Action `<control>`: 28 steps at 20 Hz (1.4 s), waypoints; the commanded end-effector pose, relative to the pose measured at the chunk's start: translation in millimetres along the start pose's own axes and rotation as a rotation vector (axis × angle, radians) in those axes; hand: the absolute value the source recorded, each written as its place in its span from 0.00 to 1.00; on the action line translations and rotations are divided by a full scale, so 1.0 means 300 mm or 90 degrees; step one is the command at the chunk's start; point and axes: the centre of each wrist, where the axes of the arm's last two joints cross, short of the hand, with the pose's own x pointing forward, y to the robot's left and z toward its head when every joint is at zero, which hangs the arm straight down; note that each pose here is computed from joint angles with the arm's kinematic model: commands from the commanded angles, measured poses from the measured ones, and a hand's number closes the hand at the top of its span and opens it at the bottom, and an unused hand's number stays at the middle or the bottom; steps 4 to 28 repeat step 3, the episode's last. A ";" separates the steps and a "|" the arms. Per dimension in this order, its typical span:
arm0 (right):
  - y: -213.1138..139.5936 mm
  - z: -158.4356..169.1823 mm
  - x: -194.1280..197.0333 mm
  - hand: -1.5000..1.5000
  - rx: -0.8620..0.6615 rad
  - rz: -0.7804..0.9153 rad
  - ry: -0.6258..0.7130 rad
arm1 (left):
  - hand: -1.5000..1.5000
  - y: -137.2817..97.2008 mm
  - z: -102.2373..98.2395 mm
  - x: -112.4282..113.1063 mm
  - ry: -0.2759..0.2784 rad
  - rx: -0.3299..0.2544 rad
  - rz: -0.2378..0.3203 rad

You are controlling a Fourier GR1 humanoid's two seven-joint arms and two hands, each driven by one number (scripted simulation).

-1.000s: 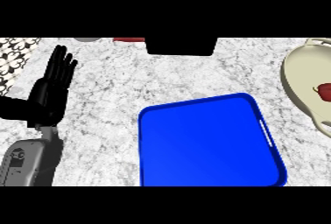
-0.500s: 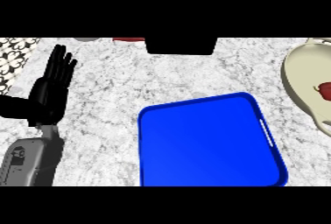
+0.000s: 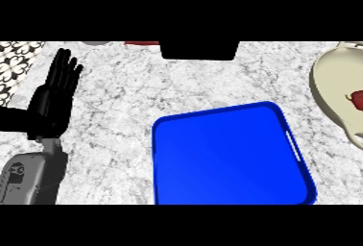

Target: Pick the bell pepper from the tray and place it in the pot

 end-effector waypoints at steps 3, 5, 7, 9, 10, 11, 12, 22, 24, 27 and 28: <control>-0.059 0.029 0.007 0.00 -0.011 0.002 -0.001 | 0.50 -0.037 0.022 -0.025 0.006 -0.012 0.004; -0.059 0.029 0.007 0.00 -0.011 0.002 -0.001 | 0.50 -0.037 0.022 -0.025 0.006 -0.012 0.004; -0.059 0.029 0.007 0.00 -0.011 0.002 -0.001 | 0.50 -0.037 0.022 -0.025 0.006 -0.012 0.004; -0.059 0.029 0.007 0.00 -0.011 0.002 -0.001 | 0.50 -0.037 0.022 -0.025 0.006 -0.012 0.004; -0.059 0.029 0.007 0.00 -0.011 0.002 -0.001 | 0.50 -0.037 0.022 -0.025 0.006 -0.012 0.004; -0.059 0.029 0.007 0.00 -0.011 0.002 -0.001 | 0.50 -0.037 0.022 -0.025 0.006 -0.012 0.004; -0.059 0.029 0.007 0.00 -0.011 0.002 -0.001 | 0.50 -0.037 0.022 -0.025 0.006 -0.012 0.004; -0.059 0.029 0.007 0.00 -0.011 0.002 -0.001 | 0.50 -0.037 0.022 -0.025 0.006 -0.012 0.004; -0.059 0.029 0.007 0.00 -0.011 0.002 -0.001 | 0.50 -0.037 0.022 -0.025 0.006 -0.012 0.004; -0.059 0.029 0.007 0.00 -0.011 0.002 -0.001 | 0.50 -0.037 0.022 -0.025 0.006 -0.012 0.004; -0.059 0.029 0.007 0.00 -0.011 0.002 -0.001 | 0.50 -0.037 0.022 -0.025 0.006 -0.012 0.004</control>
